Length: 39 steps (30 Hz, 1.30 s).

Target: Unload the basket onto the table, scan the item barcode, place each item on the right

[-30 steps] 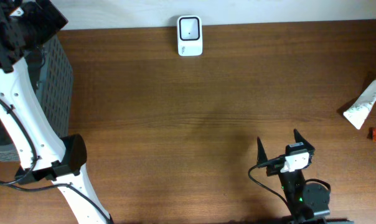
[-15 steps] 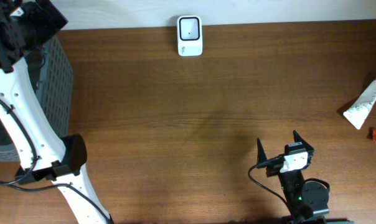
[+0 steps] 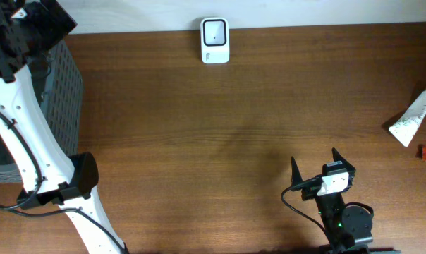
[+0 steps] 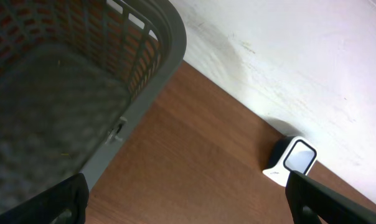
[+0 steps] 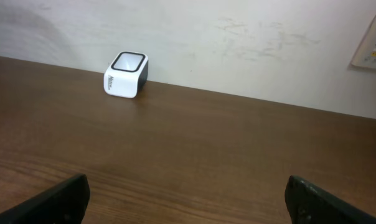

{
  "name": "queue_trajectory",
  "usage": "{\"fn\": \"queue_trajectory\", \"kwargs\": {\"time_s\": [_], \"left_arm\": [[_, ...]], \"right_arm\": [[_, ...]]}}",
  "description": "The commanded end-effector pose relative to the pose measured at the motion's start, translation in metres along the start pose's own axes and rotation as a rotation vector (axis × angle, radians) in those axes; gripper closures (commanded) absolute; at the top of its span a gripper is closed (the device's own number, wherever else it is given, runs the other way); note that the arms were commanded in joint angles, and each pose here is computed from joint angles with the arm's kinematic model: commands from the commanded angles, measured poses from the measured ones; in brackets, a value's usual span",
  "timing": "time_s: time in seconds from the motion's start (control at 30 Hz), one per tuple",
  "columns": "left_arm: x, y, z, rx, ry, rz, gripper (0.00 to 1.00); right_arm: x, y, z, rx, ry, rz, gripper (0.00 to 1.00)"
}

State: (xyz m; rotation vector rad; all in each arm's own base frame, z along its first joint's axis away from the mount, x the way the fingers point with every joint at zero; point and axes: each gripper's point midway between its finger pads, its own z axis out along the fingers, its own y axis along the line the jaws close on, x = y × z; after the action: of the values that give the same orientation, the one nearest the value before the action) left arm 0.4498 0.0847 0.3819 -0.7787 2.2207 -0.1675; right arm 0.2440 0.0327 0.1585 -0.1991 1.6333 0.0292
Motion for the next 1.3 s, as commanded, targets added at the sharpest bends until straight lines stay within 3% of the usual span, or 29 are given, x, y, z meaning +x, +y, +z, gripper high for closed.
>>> {"fn": "queue_trajectory", "kwargs": {"time_s": [0.0, 0.2, 0.33, 0.47, 0.57, 0.77, 0.87, 1.0, 1.27], "left_arm": [[-0.004, 0.001, -0.011, 0.009, -0.021, 0.011, 0.01], [0.004, -0.027, -0.047, 0.053, -0.081, 0.065, 0.01], [0.044, -0.075, -0.087, 0.114, -0.072, 0.191, 0.01], [0.070, -0.083, -0.094, 0.022, -0.075, 0.294, 0.01], [0.098, -0.088, -0.092, 0.008, -0.015, 0.452, 0.01], [0.141, -0.099, -0.069, 0.164, -0.031, 0.707, 0.01], [0.183, -0.084, -0.054, 0.281, -0.051, 0.859, 0.01], [0.223, -0.040, -0.036, 0.308, -0.121, 0.833, 0.01], [0.279, 0.027, -0.036, 0.471, -0.574, 0.700, 0.01]], "right_arm": [[0.003, -0.003, 0.000, 0.016, 0.004, 0.007, 0.01], [0.003, -0.003, 0.000, 0.016, 0.004, 0.007, 0.01], [0.003, -0.003, 0.000, 0.016, 0.004, 0.007, 0.02], [0.003, -0.003, 0.000, 0.016, 0.004, 0.007, 0.02], [0.003, -0.003, 0.000, 0.016, 0.004, 0.007, 0.01], [0.003, -0.003, 0.000, 0.016, 0.004, 0.007, 0.01], [0.003, -0.003, 0.000, 0.016, 0.004, 0.007, 0.01], [0.003, -0.003, 0.000, 0.016, 0.004, 0.007, 0.02], [0.003, -0.003, 0.000, 0.016, 0.004, 0.007, 0.01]]}}
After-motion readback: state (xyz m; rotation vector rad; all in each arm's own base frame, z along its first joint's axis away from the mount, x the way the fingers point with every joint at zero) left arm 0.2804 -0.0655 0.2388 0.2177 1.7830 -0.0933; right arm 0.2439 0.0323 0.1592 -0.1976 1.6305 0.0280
